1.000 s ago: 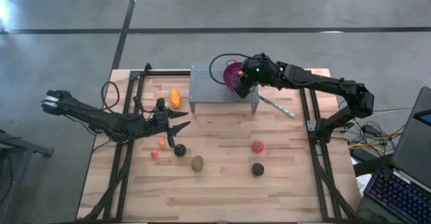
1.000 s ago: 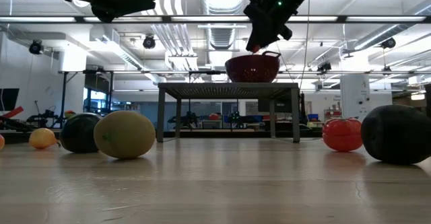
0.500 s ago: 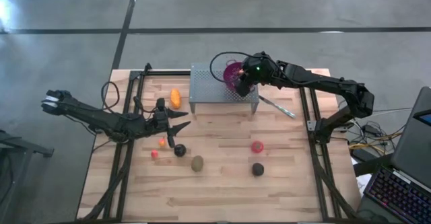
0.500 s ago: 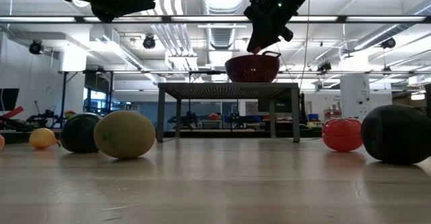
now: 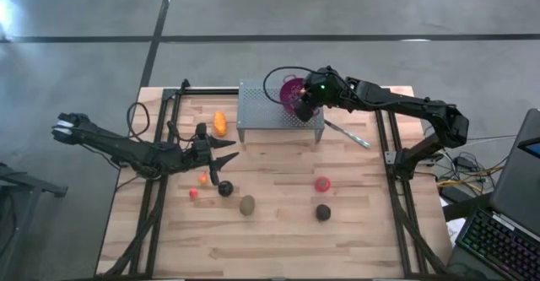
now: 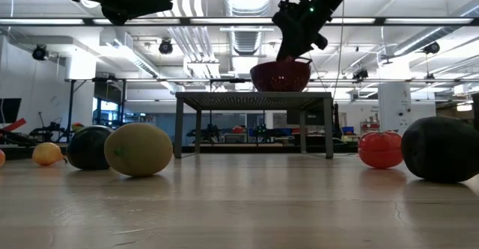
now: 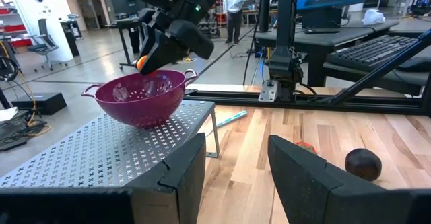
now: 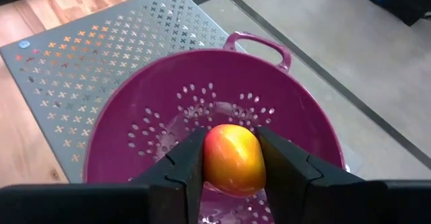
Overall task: Pick & Place Fruit
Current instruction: Put the pear into the purple strainer bowl on the shelf
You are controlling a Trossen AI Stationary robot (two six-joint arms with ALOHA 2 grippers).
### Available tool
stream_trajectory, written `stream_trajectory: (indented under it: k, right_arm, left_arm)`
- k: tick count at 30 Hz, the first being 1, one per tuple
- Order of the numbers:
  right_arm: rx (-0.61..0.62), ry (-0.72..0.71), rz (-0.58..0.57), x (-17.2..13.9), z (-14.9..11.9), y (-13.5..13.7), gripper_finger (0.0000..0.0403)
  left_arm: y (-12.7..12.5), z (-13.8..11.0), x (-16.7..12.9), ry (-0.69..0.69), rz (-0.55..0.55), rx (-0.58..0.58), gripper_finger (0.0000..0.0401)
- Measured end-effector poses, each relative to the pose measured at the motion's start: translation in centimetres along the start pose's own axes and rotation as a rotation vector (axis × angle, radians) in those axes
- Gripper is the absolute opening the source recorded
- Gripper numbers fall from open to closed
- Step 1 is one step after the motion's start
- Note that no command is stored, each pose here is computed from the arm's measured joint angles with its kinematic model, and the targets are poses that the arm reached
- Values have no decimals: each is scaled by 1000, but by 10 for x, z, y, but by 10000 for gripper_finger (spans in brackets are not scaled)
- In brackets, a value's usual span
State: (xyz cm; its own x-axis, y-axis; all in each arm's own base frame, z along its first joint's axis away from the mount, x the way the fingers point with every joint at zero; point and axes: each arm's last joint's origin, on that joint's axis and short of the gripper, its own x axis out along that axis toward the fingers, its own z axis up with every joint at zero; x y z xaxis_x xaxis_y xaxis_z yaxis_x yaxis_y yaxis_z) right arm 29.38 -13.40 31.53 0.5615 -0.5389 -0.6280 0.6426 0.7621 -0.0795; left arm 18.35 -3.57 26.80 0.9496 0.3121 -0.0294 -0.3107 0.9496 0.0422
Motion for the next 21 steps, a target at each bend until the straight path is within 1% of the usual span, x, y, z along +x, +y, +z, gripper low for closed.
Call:
stream_trajectory:
  k: [6,14,21]
  right_arm:
    - [3,-10,1,6,-6,1,103]
    - [2,15,-9,14,-14,-1,118]
    - [9,14,-10,14,-15,-1,103]
  left_arm:
    - [0,0,0,0,0,0,168]
    - [0,0,0,0,0,0,168]
    - [0,0,0,0,0,0,168]
